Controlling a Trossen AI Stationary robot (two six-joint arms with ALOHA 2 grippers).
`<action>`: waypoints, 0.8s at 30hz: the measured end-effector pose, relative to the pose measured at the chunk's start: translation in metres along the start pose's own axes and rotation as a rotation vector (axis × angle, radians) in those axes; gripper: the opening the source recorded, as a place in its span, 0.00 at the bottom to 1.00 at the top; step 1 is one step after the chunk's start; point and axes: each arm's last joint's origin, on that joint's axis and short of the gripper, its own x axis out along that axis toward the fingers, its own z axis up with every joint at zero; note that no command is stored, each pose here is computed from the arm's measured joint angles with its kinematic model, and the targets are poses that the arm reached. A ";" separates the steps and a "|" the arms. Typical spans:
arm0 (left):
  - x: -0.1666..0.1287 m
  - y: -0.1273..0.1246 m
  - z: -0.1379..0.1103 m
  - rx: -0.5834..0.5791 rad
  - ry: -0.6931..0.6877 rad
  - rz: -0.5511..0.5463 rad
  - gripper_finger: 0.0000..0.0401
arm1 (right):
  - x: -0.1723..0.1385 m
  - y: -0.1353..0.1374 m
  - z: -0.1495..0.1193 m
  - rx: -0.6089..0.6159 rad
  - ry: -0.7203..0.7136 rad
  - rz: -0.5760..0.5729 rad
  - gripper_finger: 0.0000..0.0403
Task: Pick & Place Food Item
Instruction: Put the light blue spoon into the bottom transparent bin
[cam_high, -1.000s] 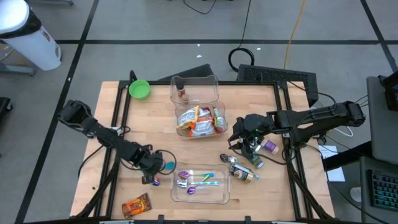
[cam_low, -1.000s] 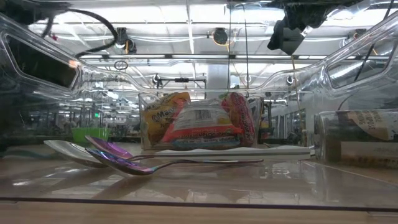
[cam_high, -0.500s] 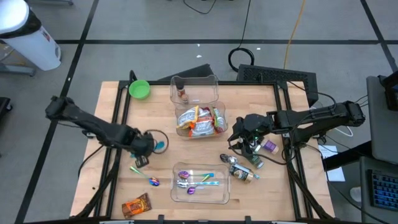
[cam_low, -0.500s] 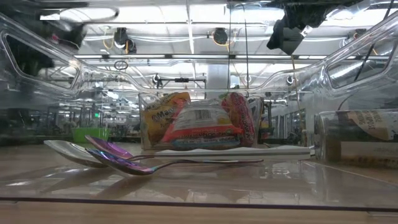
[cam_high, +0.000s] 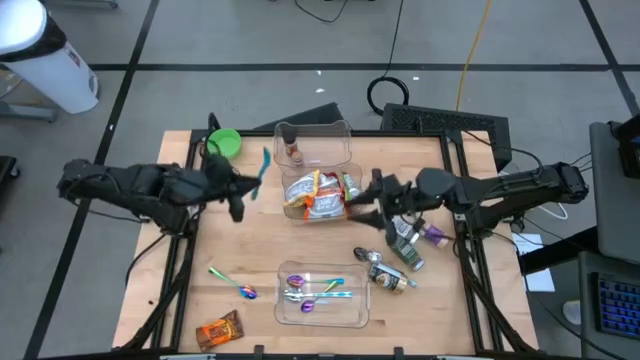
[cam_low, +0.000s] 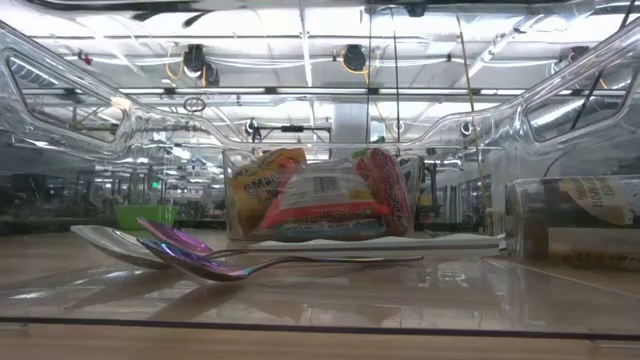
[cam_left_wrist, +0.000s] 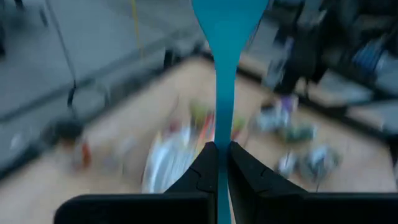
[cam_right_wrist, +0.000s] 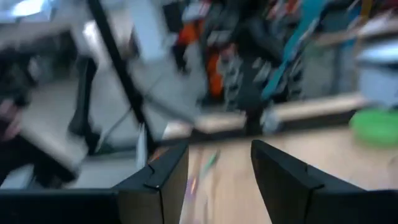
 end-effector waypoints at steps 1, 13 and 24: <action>0.001 -0.001 0.006 0.004 -0.056 -0.007 0.03 | 0.001 -0.001 0.002 0.000 -0.031 -0.019 0.42; 0.080 -0.023 0.042 0.031 -0.404 -0.237 0.03 | 0.016 -0.027 0.006 0.207 -0.167 -0.095 0.54; 0.136 -0.030 0.030 -0.128 -0.427 -0.370 0.03 | 0.023 -0.035 0.001 0.137 -0.217 -0.289 0.58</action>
